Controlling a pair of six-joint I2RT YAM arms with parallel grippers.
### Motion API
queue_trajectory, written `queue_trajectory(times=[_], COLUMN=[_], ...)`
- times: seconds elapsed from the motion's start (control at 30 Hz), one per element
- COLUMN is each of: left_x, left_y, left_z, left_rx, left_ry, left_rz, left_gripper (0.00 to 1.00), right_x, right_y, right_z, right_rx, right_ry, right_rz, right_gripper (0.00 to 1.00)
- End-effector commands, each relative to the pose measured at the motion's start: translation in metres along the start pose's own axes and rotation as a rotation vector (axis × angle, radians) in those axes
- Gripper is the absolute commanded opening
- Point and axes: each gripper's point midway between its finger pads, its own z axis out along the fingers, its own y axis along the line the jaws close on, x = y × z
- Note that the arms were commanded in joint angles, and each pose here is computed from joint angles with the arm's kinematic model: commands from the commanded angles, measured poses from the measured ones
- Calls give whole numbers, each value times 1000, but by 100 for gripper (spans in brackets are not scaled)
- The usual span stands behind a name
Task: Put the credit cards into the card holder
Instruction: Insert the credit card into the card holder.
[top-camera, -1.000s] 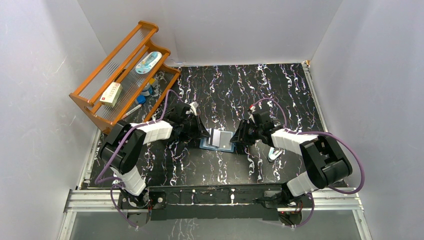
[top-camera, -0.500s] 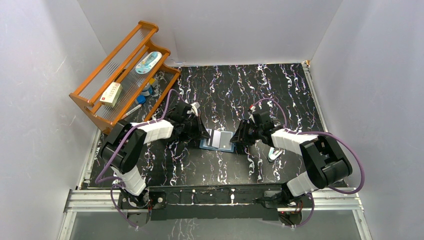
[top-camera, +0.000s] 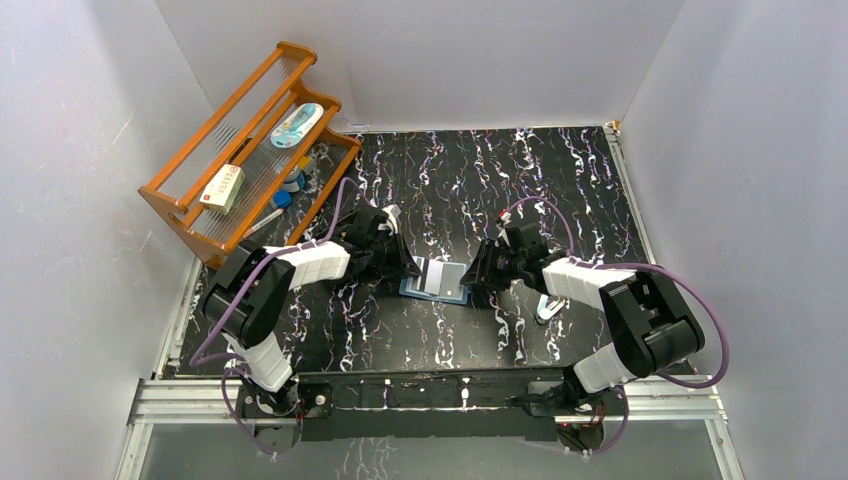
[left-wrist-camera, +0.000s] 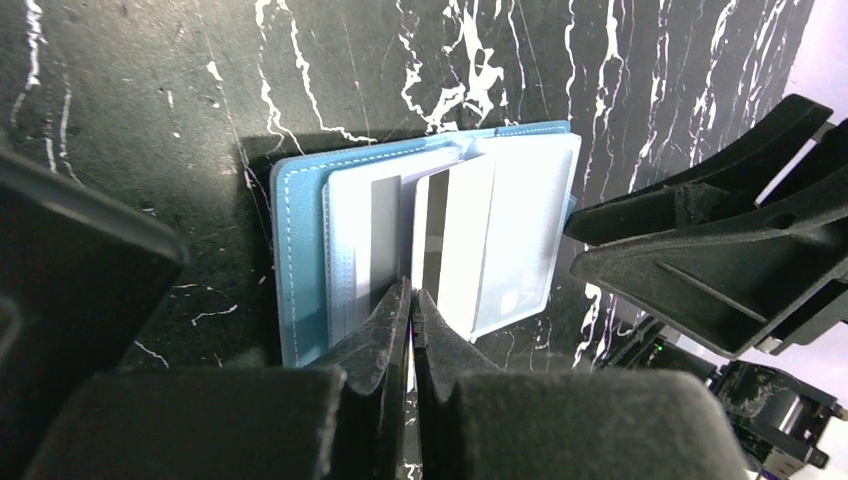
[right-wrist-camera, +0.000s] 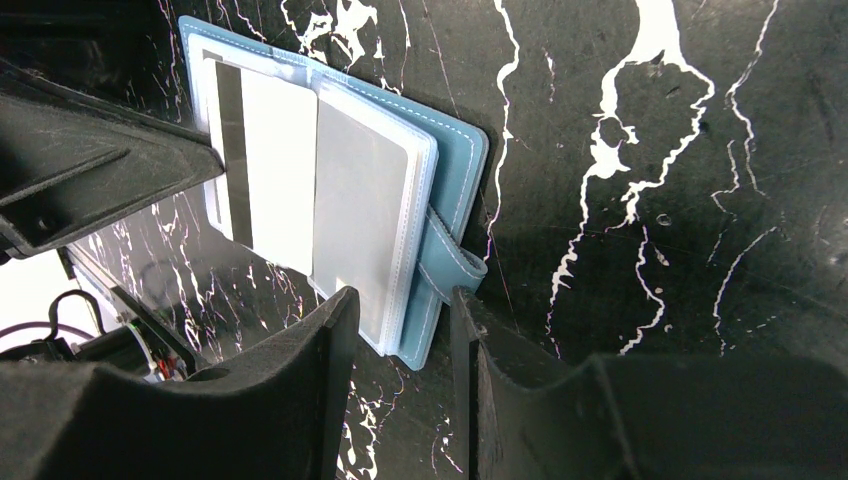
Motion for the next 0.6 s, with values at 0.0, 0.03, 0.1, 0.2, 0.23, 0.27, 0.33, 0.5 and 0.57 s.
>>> queue_trajectory(times=[0.0, 0.03, 0.1, 0.2, 0.23, 0.27, 0.33, 0.5, 0.57], left_x=[-10, -10, -11, -8, -6, -5, -2, -5, -7], left_y=[1, 2, 4, -1, -3, -6, -11, -22, -22], left_z=[-7, -8, -8, -8, -8, -8, -7, -9, -8], left_rx=[-44, -57, -84, -88, -85, -79, -67, -54, -59], left_ry=[-56, -56, -57, -54, -53, -52, -50, -67, -74], left_rz=[52, 60, 68, 77, 79, 80, 82, 98, 100], left_gripper=[0, 0, 0, 0, 0, 0, 0, 0, 0], right_x=[-6, -6, -6, -6, -6, -6, -5, -3, -3], right_y=[6, 6, 7, 6, 7, 6, 5, 4, 5], right_z=[-2, -2, -2, -2, -2, -1, -1, -2, -2], right_rx=[-23, -21, -22, -21, -22, -20, -21, -21, -24], right_ry=[-25, -23, -24, -23, -23, -21, -21, -22, -22], right_rz=[-16, -17, -19, -20, -21, -20, -18, -16, -15], right_gripper=[47, 47, 47, 47, 47, 47, 47, 47, 47])
